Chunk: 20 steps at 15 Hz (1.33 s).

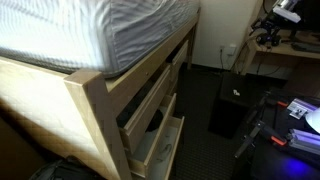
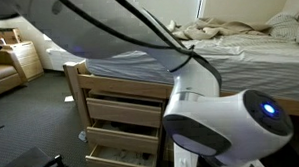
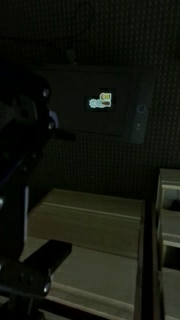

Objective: Open both topmost drawers fully

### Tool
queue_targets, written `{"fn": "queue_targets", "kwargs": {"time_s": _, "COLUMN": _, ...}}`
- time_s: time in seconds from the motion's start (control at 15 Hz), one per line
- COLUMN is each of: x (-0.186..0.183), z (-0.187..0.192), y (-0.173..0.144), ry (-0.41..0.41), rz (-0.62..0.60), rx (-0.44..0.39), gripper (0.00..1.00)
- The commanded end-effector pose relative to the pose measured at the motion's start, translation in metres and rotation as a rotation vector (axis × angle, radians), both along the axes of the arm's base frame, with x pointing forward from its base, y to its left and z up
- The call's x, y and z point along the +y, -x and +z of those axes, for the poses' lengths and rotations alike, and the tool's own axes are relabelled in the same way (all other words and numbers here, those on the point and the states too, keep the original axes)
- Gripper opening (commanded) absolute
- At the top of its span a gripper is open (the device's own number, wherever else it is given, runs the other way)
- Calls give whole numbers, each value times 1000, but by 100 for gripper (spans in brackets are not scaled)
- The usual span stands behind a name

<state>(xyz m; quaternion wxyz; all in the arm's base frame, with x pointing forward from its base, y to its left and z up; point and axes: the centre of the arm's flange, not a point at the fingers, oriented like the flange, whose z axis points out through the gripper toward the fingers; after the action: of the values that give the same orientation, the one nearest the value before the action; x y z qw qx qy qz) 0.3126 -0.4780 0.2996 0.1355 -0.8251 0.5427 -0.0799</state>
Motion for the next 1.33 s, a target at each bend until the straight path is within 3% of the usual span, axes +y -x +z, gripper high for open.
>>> {"fn": "queue_targets", "kwargs": {"time_s": 0.0, "x": -59, "z": 11, "y": -21, "ry": 29, "rz": -17, "rx": 4, "gripper": 100}}
{"fn": "queue_targets", "kwargs": {"time_s": 0.07, "x": -55, "z": 23, "y": -24, "ry": 58, "rz": -14, "rx": -5, "gripper": 100}}
{"fn": "queue_targets", "kwargs": {"time_s": 0.13, "x": -42, "z": 12, "y": -4, "ry": 46, "rz": -22, "rx": 0, "gripper": 100}}
{"fn": "queue_targets", "kwargs": {"time_s": 0.33, "x": -46, "z": 24, "y": -22, "ry": 68, "rz": -15, "rx": -14, "gripper": 100}}
{"fn": "queue_targets", "kwargs": {"time_s": 0.47, "x": -24, "z": 8, "y": -29, "ry": 58, "rz": 3, "rx": 16, "gripper": 100}}
{"fn": "queue_targets", "kwargs": {"time_s": 0.73, "x": -32, "z": -4, "y": -113, "ry": 185, "rz": -66, "rx": -41, "gripper": 100}}
{"fn": "queue_targets", "kwargs": {"time_s": 0.93, "x": -39, "z": -7, "y": -176, "ry": 224, "rz": -93, "rx": -80, "gripper": 100}}
{"fn": "queue_targets", "kwargs": {"time_s": 1.07, "x": -41, "z": -11, "y": -199, "ry": 177, "rz": -68, "rx": -101, "gripper": 100}}
{"fn": "queue_targets", "kwargs": {"time_s": 1.27, "x": -36, "z": -16, "y": -219, "ry": 30, "rz": 14, "rx": -208, "gripper": 100}}
